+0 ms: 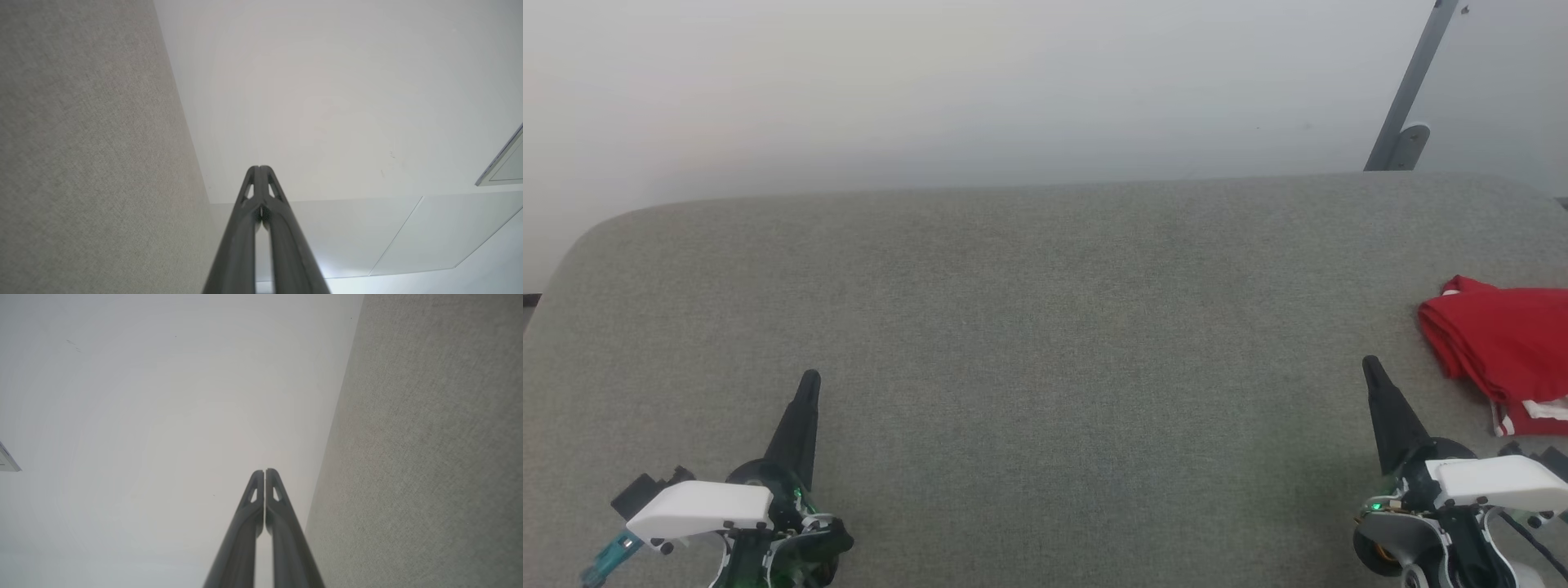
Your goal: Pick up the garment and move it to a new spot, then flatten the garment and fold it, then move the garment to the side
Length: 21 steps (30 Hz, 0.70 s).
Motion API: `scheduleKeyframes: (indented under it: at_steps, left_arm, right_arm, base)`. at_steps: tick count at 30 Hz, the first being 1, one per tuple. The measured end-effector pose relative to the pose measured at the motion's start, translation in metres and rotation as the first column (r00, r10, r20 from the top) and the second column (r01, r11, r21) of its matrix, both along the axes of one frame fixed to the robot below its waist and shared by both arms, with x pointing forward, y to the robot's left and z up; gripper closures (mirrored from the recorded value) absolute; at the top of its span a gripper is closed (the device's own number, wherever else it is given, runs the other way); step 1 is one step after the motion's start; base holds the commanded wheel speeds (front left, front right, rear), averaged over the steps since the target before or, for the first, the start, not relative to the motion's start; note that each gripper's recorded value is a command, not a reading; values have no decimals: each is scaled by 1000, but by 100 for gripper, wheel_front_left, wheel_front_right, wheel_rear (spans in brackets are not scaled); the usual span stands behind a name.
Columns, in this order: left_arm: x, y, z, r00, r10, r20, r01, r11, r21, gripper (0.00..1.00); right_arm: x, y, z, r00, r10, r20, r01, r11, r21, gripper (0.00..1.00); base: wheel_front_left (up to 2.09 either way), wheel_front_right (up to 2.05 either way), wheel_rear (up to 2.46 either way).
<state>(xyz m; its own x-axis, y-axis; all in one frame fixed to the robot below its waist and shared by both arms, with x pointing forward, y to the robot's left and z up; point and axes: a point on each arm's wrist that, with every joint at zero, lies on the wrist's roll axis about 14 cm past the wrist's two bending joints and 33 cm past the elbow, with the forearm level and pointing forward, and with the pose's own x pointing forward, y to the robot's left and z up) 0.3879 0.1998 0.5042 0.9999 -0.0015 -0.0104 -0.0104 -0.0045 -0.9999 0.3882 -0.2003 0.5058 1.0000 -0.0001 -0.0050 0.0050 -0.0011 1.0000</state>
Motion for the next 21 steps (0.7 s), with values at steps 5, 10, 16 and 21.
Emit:
scheduleKeyframes:
  at_steps: [5, 10, 16, 21]
  left_arm:
    - [0, 0, 0, 1000, 0, 0, 0, 1000, 0, 100]
    - [0, 0, 0, 1000, 0, 0, 0, 1000, 0, 100]
    - [0, 0, 0, 1000, 0, 0, 0, 1000, 0, 100]
    - [0, 0, 0, 1000, 0, 0, 0, 1000, 1, 100]
  right_arm:
    - [0, 0, 0, 1000, 0, 0, 0, 1000, 0, 100]
    - [0, 0, 0, 1000, 0, 0, 0, 1000, 0, 100]
    - [0, 0, 0, 1000, 0, 0, 0, 1000, 0, 100]
    - [0, 0, 0, 1000, 0, 0, 0, 1000, 0, 100]
  base:
    - [0, 0, 0]
    - [0, 0, 0]
    - [0, 0, 0]
    - [0, 0, 0]
